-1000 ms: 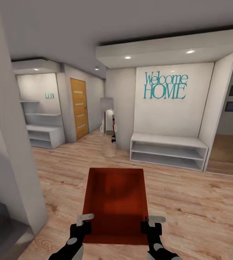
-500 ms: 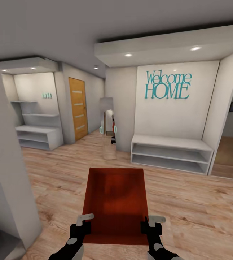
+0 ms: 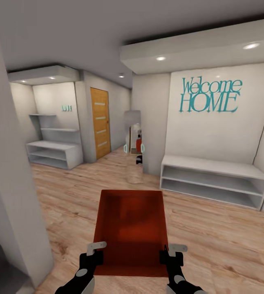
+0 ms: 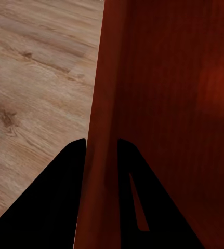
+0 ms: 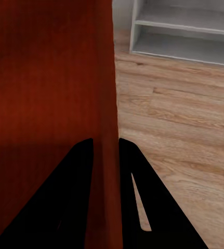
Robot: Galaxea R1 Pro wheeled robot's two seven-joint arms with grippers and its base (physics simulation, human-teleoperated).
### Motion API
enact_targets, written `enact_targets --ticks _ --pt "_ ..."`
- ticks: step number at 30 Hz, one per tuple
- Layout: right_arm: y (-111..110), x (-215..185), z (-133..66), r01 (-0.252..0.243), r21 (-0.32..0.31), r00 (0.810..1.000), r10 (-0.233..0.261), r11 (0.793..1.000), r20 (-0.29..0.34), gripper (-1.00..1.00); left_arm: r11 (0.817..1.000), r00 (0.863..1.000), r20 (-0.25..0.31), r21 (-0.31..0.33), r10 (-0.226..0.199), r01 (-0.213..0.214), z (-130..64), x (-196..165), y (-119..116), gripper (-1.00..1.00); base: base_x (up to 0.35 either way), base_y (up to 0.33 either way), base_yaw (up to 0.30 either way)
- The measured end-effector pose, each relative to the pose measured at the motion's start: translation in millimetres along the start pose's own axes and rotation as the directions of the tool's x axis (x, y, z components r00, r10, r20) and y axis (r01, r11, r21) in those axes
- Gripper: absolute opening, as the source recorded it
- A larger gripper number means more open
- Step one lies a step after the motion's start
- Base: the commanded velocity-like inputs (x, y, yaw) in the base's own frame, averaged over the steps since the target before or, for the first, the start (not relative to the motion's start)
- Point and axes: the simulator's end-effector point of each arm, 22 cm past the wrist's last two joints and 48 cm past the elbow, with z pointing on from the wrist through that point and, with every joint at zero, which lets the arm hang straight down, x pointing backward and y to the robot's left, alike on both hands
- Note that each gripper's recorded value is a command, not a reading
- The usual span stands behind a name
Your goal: Move the two storage containers from the living room to the garage. In the garage, place one container on the floor and stack the other container on top of it (either order is fine).
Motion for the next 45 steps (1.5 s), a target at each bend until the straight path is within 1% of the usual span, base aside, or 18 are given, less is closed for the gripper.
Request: enact_targets --ticks 34,40,45 --pt "-0.2 0.0 0.0 0.0 0.0 1.0 0.0 1.0 0.0 -1.0 1.0 1.0 0.0 0.0 0.0 0.0 0.0 0.0 -0.2 -1.0 0.32 0.0 0.011" --pt "-0.1 -1.7 -0.2 -0.001 0.0 1.0 0.001 1.0 0.004 -1.0 1.0 1.0 0.004 0.001 0.0 0.0 -0.4 -1.9 -0.2 -1.0 0.32 0.0 0.168" --pt "-0.2 -2.5 -0.4 0.0 0.001 1.0 0.0 1.0 0.005 -1.0 1.0 1.0 0.005 0.001 0.0 0.0 -0.6 -2.5 -0.3 -1.0 0.32 0.0 0.062"
